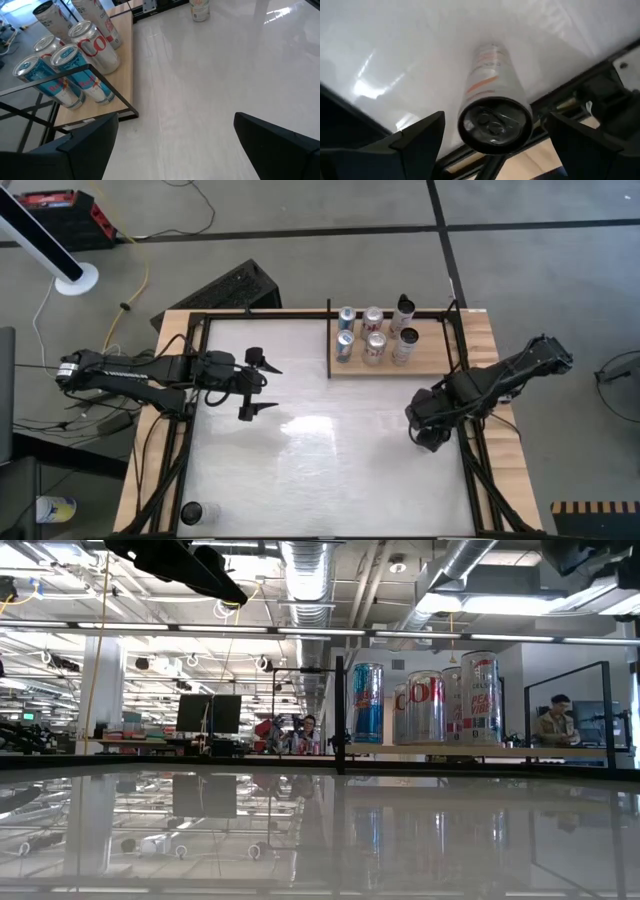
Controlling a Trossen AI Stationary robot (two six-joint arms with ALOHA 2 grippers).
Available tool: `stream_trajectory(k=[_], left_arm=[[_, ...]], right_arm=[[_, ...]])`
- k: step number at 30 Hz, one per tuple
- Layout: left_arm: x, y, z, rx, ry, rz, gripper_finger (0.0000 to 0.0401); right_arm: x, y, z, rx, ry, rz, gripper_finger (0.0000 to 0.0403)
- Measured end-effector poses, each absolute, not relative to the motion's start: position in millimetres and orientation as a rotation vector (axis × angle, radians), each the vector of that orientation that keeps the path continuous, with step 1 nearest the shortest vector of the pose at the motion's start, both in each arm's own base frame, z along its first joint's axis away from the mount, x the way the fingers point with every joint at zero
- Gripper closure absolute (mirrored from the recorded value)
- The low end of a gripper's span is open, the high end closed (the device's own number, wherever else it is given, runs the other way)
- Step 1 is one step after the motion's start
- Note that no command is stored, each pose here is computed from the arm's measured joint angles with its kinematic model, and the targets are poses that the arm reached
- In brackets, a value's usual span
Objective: Place canned beverage on shelf
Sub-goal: Put the right white-yellow soda can
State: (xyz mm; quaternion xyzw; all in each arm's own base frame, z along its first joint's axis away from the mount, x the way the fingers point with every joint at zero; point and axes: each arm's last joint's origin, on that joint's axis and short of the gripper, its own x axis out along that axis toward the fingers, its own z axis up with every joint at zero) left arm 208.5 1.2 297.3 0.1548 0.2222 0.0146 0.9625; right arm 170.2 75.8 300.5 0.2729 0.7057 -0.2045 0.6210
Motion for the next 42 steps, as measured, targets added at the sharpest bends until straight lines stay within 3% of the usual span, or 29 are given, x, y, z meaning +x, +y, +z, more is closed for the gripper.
stream_trajectory(k=[17, 28, 42], left_arm=[[208.5, 1.3, 297.4, 0.331, 0.45, 0.025, 0.0019], [208.3, 2.2, 297.4, 0.277, 0.455, 0.102, 0.0019], [205.8, 1.8, 282.9, 0.229, 0.486, 0.096, 0.0019]], right_arm=[[176.3, 42.2, 300.3, 0.882, 1.444, -0.947, 0.003], [149.5, 67.6, 283.5, 0.929, 1.446, -1.058, 0.003], [131.2, 70.0, 290.4, 1.118, 1.205, -1.227, 0.003]])
